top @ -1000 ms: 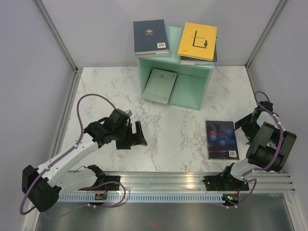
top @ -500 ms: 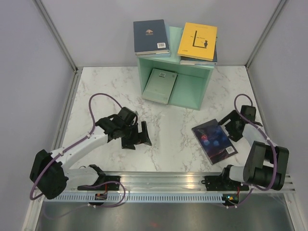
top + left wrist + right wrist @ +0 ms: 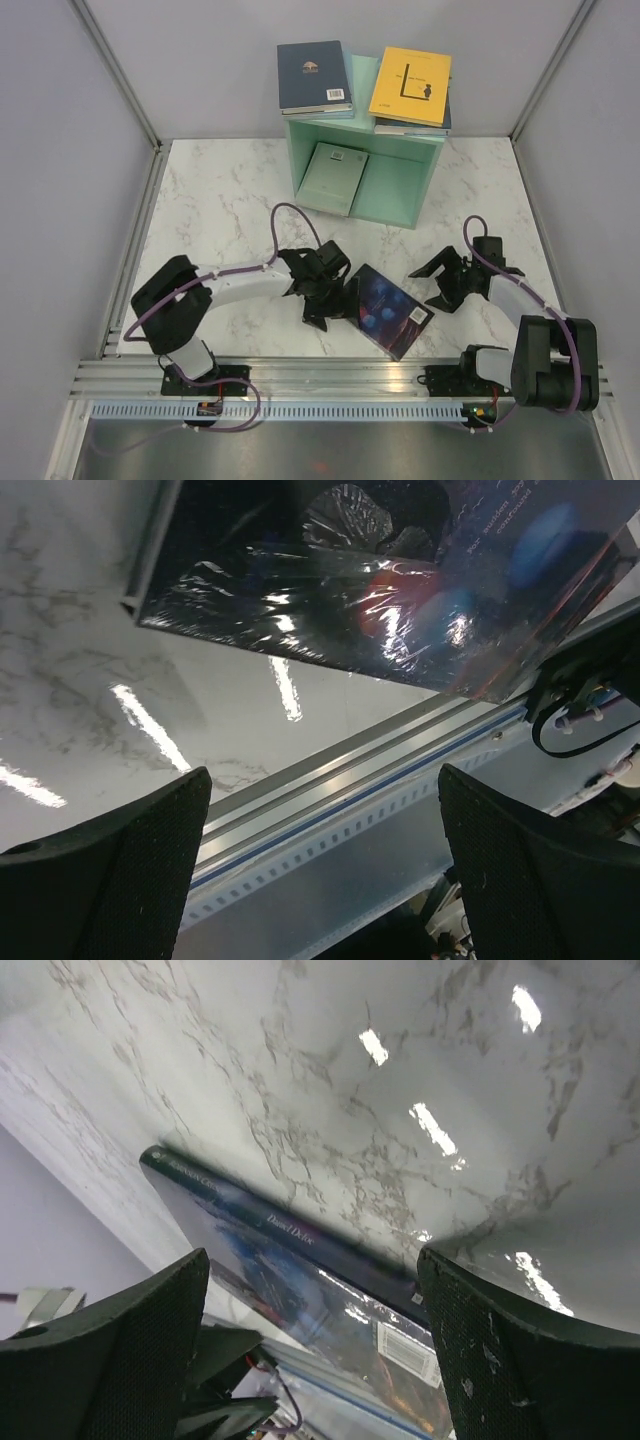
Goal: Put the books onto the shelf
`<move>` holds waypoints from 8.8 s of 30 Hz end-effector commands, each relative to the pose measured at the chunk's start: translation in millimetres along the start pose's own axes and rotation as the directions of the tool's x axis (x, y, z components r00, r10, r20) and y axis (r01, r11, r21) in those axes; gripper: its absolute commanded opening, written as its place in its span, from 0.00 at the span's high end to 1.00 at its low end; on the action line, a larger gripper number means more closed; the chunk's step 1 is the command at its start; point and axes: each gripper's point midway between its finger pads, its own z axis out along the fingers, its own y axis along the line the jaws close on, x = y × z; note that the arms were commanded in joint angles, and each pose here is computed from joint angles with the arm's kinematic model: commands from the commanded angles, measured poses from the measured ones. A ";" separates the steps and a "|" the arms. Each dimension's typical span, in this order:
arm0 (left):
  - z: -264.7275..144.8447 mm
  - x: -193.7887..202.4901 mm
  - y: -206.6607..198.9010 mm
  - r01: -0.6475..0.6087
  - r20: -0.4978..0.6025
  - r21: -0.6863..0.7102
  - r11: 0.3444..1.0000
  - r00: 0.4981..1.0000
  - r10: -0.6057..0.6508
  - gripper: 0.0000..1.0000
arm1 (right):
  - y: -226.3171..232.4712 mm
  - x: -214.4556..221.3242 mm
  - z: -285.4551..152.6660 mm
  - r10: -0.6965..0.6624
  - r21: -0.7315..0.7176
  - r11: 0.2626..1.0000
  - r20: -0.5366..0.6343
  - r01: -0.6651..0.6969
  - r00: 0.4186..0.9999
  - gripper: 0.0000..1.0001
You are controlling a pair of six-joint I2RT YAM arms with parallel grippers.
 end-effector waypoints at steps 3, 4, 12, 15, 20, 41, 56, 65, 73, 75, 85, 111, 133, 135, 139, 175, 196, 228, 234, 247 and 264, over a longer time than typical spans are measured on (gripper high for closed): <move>31.3 2.5 -29.3 0.043 -0.049 0.037 0.998 0.998 -0.041 0.05 | -54.2 49.2 -0.2 0.043 0.157 0.987 -0.182 -0.015 0.982 0.11; 39.6 1.3 -26.3 0.050 -0.055 0.017 0.999 0.997 -0.049 0.05 | -55.5 53.9 -0.4 0.039 0.149 0.989 -0.199 -0.009 0.979 0.11; 75.5 -30.0 -15.4 0.070 0.011 -0.082 0.994 0.998 -0.070 0.06 | -86.8 95.0 -4.2 0.038 0.153 0.988 -0.329 0.013 0.944 0.11; 81.3 -48.4 -22.1 0.077 0.036 -0.075 0.994 0.997 -0.075 0.06 | -87.4 102.4 -6.7 0.019 0.125 0.992 -0.357 0.028 0.934 0.12; 79.0 -57.4 -30.0 0.099 0.046 -0.054 0.994 0.994 -0.096 0.06 | -89.5 93.0 -9.4 -0.060 0.139 0.984 -0.343 0.114 0.937 0.12; 90.0 -47.5 -67.7 0.119 -0.022 0.224 0.967 0.993 -0.118 0.06 | 25.4 80.0 -23.9 -0.125 -0.356 0.934 -0.264 0.023 0.956 0.90; 69.3 -58.9 -104.5 0.104 -0.070 0.364 0.926 0.994 -0.084 0.07 | 101.7 39.6 -60.7 -0.150 -0.318 0.944 -0.163 0.092 0.975 0.88; 57.6 -78.2 -95.0 0.106 -0.070 0.396 0.912 0.994 -0.085 0.07 | 160.2 85.8 -96.2 -0.193 -0.454 0.884 -0.138 0.111 0.971 0.52; 35.0 -82.2 -42.0 0.144 -0.023 0.352 0.925 0.989 -0.145 0.08 | 150.5 158.0 -56.4 -0.267 -0.382 0.910 -0.241 0.162 0.933 0.54; 37.4 -74.6 -20.4 0.155 -0.031 0.320 0.935 0.988 -0.153 0.08 | 146.1 158.7 -49.6 -0.269 -0.361 0.917 -0.239 0.172 0.933 0.57; 30.8 -63.3 10.4 0.132 0.008 0.171 0.976 0.991 -0.135 0.10 | 103.2 10.7 -50.4 -0.166 -0.070 0.983 0.057 0.170 0.985 0.61; 12.4 -52.5 0.2 0.109 0.030 0.180 0.978 0.993 -0.116 0.10 | -105.3 -102.8 6.4 0.099 0.351 0.928 0.084 -0.122 0.992 0.67; 56.6 -60.2 15.2 0.241 0.125 0.085 0.967 0.960 -0.251 0.09 | -70.6 34.2 15.1 0.073 0.202 0.979 -0.171 -0.038 0.983 0.70; 64.6 -58.3 15.4 0.247 0.149 0.110 0.963 0.954 -0.262 0.09 | -74.4 40.1 15.6 0.071 0.209 0.977 -0.179 -0.033 0.981 0.70; 78.5 -60.1 6.6 0.257 0.170 0.174 0.951 0.943 -0.286 0.08 | -76.1 47.0 19.8 0.049 0.215 0.977 -0.203 -0.005 0.978 0.71; -25.7 -77.3 -28.2 0.163 0.326 0.453 0.877 0.885 -0.333 0.98 | 15.6 51.7 -10.7 -0.126 -0.121 0.987 -0.211 0.102 0.969 0.02; -120.2 -121.6 -73.5 0.056 0.311 0.731 0.680 0.860 -0.405 0.98 | 121.1 110.4 -20.9 -0.197 -0.530 0.848 -0.326 -0.006 0.925 0.02; -59.1 -105.4 0.9 0.263 0.242 0.343 0.902 0.903 -0.356 0.18 | 241.0 136.5 -132.8 -0.327 -0.783 0.621 -0.222 0.032 0.919 1.00; -109.0 -100.4 45.3 0.281 0.376 0.211 0.936 0.861 -0.343 0.10 | 265.2 126.3 -132.7 -0.333 -0.785 0.614 -0.165 0.080 0.929 1.00; -202.6 -67.0 80.5 0.243 0.579 0.104 0.965 0.774 -0.257 0.06 | 328.6 74.8 -101.6 -0.308 -0.725 0.637 0.071 0.261 0.949 1.00; -206.3 -38.0 88.6 0.179 0.524 0.023 0.984 0.835 -0.164 0.07 | 351.8 3.0 32.1 -0.172 -0.548 0.798 0.194 0.252 0.966 1.00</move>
